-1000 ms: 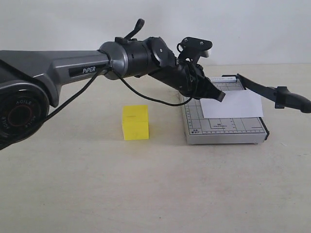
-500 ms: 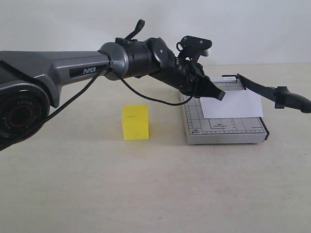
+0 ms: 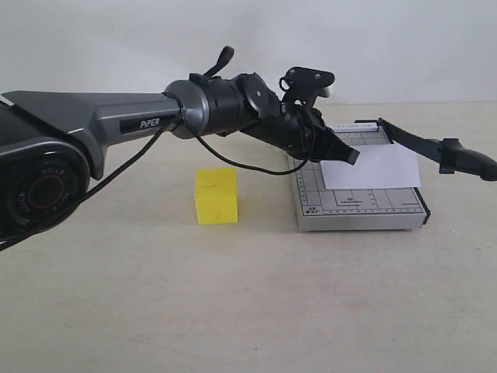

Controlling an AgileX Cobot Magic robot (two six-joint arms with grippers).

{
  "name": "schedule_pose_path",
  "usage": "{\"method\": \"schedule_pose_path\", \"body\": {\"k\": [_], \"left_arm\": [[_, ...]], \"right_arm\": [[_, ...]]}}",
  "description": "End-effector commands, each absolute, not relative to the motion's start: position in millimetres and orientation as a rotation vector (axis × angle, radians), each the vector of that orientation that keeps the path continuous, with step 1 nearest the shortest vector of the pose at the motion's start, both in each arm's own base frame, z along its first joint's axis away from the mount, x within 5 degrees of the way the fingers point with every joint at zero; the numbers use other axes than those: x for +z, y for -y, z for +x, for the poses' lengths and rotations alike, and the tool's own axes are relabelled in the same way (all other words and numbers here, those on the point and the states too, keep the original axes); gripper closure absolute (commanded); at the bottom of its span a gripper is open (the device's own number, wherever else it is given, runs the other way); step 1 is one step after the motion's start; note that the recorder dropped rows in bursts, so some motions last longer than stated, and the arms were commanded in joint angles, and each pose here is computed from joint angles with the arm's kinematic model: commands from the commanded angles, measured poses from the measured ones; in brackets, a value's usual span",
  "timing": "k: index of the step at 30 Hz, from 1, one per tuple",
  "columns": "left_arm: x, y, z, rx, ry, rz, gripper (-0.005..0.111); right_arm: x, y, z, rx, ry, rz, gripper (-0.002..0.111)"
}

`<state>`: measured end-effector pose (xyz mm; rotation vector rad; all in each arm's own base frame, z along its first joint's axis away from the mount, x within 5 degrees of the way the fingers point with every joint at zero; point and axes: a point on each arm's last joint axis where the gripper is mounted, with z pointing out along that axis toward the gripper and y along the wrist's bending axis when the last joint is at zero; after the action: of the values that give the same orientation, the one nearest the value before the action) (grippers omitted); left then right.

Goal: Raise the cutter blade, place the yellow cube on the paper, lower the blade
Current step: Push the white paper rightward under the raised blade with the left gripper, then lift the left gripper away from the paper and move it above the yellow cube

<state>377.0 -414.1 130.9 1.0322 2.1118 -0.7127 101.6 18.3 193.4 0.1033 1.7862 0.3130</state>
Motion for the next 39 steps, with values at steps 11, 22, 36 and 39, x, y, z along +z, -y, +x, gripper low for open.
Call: {"method": "schedule_pose_path", "body": {"k": [11,22,36,39], "left_arm": [[102,439,356,-0.743,-2.102,1.044,0.102],[103,438,359,-0.726,-2.083,1.033,0.102],[142,437,360,-0.717,-1.985,1.029,0.101],[155,437,360,-0.72,-1.961,1.032,0.09]], "right_arm": [[193,-18,101,0.305,-1.777,0.097,0.107],[193,-18,101,0.305,-1.777,0.097,0.107],[193,-18,101,0.305,-1.777,0.097,0.107],[193,-18,101,0.305,-1.777,0.097,0.107]]}}
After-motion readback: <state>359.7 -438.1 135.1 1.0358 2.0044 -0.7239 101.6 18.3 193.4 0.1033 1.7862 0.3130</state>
